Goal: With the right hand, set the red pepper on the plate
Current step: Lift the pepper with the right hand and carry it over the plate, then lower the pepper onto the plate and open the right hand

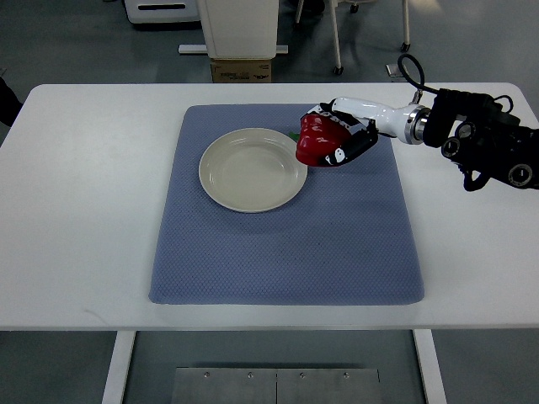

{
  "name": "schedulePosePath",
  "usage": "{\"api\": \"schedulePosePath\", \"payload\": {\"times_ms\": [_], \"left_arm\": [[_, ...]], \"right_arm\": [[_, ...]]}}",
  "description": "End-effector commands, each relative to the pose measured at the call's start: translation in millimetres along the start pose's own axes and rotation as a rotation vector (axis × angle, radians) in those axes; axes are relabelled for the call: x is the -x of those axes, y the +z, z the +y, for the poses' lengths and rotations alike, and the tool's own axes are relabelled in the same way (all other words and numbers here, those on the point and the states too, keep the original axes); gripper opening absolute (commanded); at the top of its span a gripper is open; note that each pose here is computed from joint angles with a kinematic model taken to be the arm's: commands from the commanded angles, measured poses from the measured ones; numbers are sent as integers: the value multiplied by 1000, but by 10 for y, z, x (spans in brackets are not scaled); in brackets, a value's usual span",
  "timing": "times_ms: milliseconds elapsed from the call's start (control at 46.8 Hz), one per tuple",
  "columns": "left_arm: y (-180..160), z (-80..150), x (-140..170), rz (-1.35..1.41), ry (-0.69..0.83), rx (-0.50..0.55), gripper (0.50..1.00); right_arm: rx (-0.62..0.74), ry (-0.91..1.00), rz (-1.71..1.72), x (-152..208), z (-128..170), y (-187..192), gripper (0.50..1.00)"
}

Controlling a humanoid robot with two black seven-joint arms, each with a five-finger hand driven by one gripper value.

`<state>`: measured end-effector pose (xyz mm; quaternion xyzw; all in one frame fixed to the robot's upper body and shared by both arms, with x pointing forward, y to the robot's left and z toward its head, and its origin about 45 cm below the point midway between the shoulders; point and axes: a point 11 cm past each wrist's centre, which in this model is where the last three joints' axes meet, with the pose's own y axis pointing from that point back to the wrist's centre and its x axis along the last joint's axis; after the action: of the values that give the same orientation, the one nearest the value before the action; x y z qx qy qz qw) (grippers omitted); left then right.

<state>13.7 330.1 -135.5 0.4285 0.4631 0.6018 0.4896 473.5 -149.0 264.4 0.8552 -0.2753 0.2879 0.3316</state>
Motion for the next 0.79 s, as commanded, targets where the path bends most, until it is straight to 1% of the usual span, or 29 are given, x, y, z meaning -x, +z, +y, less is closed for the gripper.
{"api": "schedulePosePath", "payload": {"times_ms": [0, 214, 535, 684, 770], "left_arm": [[-2, 0, 0, 0, 0, -1, 1000], [0, 0, 0, 0, 0, 1, 1000], [-2, 0, 0, 0, 0, -1, 1000], [-2, 0, 0, 0, 0, -1, 1000], [-2, 0, 0, 0, 0, -1, 1000]], "right_arm": [[-2, -4, 1, 43, -101, -88, 500], [-21, -16, 4, 159, -348, -364, 500], [-35, -48, 7, 407, -630, -710, 500], [6, -1, -13, 287, -622, -628, 500], [34, 15, -37, 277, -620, -565, 500]]}}
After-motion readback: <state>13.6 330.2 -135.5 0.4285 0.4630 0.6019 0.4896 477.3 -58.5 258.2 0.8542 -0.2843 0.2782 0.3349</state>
